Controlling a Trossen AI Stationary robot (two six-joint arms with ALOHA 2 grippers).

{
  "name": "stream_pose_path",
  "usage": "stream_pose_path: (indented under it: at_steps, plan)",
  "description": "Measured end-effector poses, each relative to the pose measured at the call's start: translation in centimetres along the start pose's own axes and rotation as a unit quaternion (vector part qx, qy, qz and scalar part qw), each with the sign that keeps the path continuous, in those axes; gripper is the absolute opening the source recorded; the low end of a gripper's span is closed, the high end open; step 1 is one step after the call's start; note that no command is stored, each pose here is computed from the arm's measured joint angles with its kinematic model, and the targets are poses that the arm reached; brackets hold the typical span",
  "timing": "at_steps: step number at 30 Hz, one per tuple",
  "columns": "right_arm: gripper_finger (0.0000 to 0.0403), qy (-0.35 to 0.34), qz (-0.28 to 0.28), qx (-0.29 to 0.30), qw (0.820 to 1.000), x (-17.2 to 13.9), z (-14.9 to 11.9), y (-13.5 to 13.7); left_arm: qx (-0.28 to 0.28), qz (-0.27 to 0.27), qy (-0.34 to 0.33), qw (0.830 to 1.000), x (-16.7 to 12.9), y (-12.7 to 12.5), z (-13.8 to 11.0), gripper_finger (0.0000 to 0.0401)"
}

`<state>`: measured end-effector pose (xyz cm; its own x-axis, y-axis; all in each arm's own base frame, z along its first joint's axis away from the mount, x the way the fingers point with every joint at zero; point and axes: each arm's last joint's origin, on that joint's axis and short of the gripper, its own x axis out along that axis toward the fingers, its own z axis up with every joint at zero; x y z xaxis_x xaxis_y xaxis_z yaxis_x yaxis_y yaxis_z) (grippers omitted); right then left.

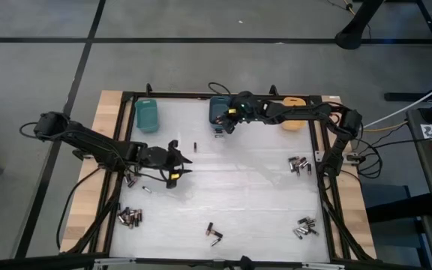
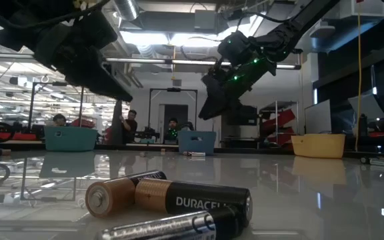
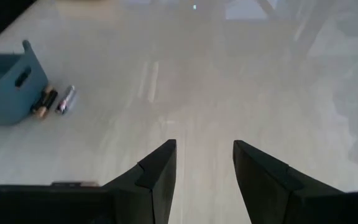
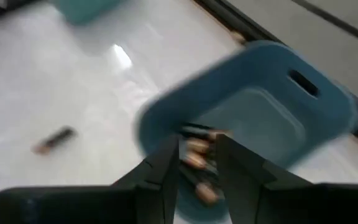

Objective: Sort batteries
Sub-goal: Put the brown battery into the blue bin

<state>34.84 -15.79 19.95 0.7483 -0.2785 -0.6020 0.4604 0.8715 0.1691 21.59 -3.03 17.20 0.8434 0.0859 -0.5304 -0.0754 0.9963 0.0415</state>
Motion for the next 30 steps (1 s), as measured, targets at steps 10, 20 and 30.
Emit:
stream_pose_path:
  at_steps: [10, 20, 30]
  plan:
    - [0.0107, -0.049, 0.126, -0.072, 0.988, -4.4, 0.4, 10.1, 0.027, -0.006, 0.011, 1.0, 0.0, -0.3, -0.3, 0.0148]
    - [0.0108, -0.034, 0.123, -0.104, 0.986, -9.4, -6.7, 22.9, 0.04, -0.029, -0.018, 0.999, -0.3, -1.4, 0.2, 0.0148]
    - [0.0108, -0.021, 0.147, -0.057, 0.987, -10.1, -15.1, 29.8, 0.043, -0.051, -0.047, 0.997, -0.6, -2.4, 0.6, 0.0148]
